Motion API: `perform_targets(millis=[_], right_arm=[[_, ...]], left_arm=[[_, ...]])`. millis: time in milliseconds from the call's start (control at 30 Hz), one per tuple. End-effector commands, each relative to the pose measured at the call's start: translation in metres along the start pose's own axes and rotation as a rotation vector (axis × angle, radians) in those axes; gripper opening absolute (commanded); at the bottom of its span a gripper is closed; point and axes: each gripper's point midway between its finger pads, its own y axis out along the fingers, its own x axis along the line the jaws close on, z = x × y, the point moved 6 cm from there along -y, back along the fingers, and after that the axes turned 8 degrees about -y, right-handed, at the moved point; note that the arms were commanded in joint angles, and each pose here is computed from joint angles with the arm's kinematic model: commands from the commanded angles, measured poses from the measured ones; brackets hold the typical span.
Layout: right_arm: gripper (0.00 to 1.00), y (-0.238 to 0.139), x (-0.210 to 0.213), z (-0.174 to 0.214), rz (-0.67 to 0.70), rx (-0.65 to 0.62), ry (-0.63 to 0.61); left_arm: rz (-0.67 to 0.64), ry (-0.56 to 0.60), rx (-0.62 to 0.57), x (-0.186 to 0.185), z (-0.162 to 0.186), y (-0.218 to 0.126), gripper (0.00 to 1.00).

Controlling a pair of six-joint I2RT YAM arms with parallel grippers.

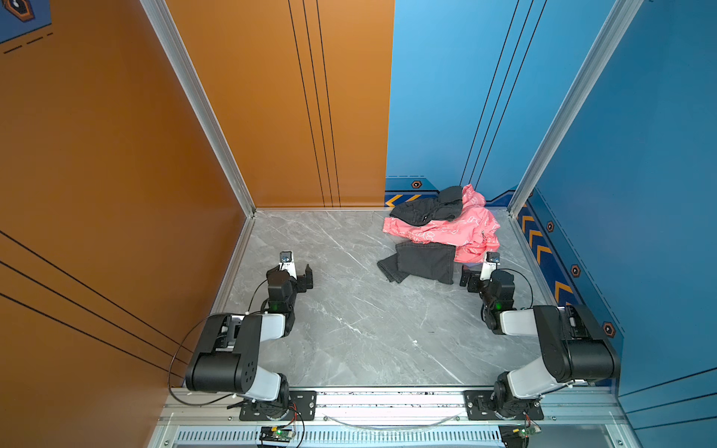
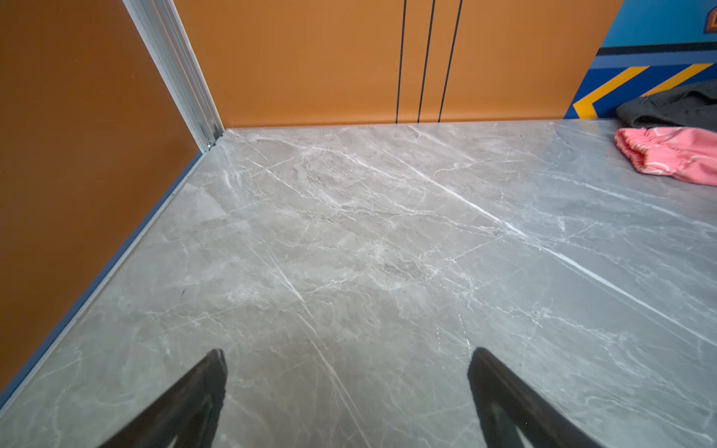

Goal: Pick out a specific cloth from the pile
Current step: 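Raise the left arm while the right gripper reaches toward the pile's far side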

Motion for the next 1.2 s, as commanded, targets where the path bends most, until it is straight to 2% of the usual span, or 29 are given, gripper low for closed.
perform_targets(millis=[0,167,333,400,500,567,667,767,1000,1100,1167], right_arm=[[1.0,0.001,-0.003,-0.003,0.054,-0.008,0.012],[1.0,-0.015,-0.018,-0.03,0.169,0.024,0.03],[1.0,-0.04,-0.031,-0.073,0.21,0.082,0.016],[1.0,-0.05,-0.036,-0.09,0.212,0.105,0.006],[1.0,-0.064,-0.042,-0.108,0.19,0.134,0.014],[1.0,-0.071,-0.048,-0.114,0.181,0.145,0.041],[0.99,-0.075,-0.058,-0.111,0.175,0.176,0.127],[0.97,-0.073,-0.068,-0.102,0.147,0.215,0.266],[0.9,-0.046,-0.074,-0.087,0.056,0.316,0.539],[0.82,-0.034,-0.079,-0.078,0.061,0.359,0.64],[0.72,-0.027,-0.08,-0.072,0.073,0.383,0.671]], left_arm=[[-0.039,0.006,-0.051,0.0,-0.013,-0.018,0.98],[-0.056,-0.049,-0.134,-0.005,-0.049,-0.046,0.98],[-0.055,-0.056,-0.106,-0.008,-0.084,-0.074,0.98],[-0.113,-0.088,-0.082,-0.002,-0.097,-0.086,0.98],[-0.26,-0.195,-0.039,0.016,-0.111,-0.105,0.98],[-0.285,-0.22,0.018,0.021,-0.114,-0.113,0.98],[-0.24,-0.238,0.087,0.018,-0.119,-0.116,0.98],[-0.141,-0.274,0.12,0.008,-0.123,-0.114,0.98],[0.053,-0.38,0.208,-0.02,-0.126,-0.108,0.98],[0.098,-0.402,0.264,-0.029,-0.121,-0.107,0.98],[0.124,-0.41,0.305,-0.035,-0.117,-0.106,0.98]])
